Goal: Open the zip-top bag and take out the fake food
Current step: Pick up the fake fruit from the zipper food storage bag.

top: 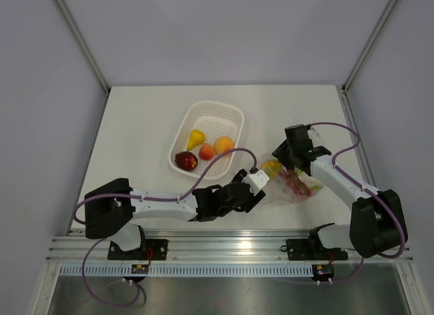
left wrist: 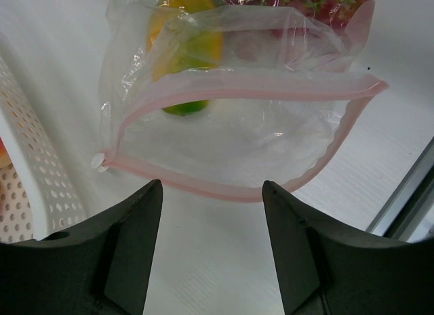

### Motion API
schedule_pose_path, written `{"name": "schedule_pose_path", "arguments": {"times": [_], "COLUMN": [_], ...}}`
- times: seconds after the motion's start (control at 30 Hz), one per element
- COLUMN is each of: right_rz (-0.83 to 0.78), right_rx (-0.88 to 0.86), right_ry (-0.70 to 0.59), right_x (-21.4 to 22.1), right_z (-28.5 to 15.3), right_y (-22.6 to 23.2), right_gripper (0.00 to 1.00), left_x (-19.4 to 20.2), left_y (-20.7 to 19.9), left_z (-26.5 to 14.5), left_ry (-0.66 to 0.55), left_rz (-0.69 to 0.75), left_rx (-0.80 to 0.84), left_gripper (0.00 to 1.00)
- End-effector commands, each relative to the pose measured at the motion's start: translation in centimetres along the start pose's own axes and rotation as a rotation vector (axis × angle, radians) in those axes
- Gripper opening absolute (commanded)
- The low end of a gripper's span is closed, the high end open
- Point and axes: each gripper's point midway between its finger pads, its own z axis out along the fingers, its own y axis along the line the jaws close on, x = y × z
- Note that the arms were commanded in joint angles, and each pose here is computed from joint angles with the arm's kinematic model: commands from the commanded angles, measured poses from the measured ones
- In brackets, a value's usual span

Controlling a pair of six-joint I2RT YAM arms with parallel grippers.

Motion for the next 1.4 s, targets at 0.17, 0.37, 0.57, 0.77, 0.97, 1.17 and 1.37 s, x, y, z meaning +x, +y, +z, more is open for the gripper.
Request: {"name": "schedule_pose_path", "arguments": {"times": [0.17,0.37,0.57,0.77,0.97,1.17,1.37], "right_rz": [-0.02,-0.025,-0.024,-0.028,-0.03,-0.029,-0.042], "right_rx": [-0.064,-0.059,-0.068,-0.067,-0.071,-0.083,-0.051], "right_ry": [0.011,0.027,0.023,0.054,0.066,0.081,0.088], "right_x": [0.3,0.7,0.7,1.4,1.7,1.9,2.0], "right_z": [-0.2,-0.2,-0.3,-0.1,-0.3,-0.2,0.3], "right_y": [1.2,0.9,0.9,0.7,0.6,0.8,0.5], "right_gripper": [0.45,0.45,0.45,0.45,0.45,0.45,0.44], "left_x": [-2.8,-3.0,-2.9,-3.8,-3.8,-4.2,-3.3], "left_y": [0.1,0.4,1.7,1.8,1.8,2.3,2.1], "left_z": [3.2,4.9,6.0,7.2,8.0,8.5,9.6], "left_ry": [-0.082,-0.084,-0.086,-0.105,-0.072,-0.085,-0.07], "left_rz": [0.042,0.021,-0.043,-0.018,0.017,0.095,0.106], "left_rx": [-0.066,-0.078,-0.02,0.025,0.017,0.003,0.017], "left_gripper": [0.64,0.69,0.71,0.71,0.7,0.7,0.7]}}
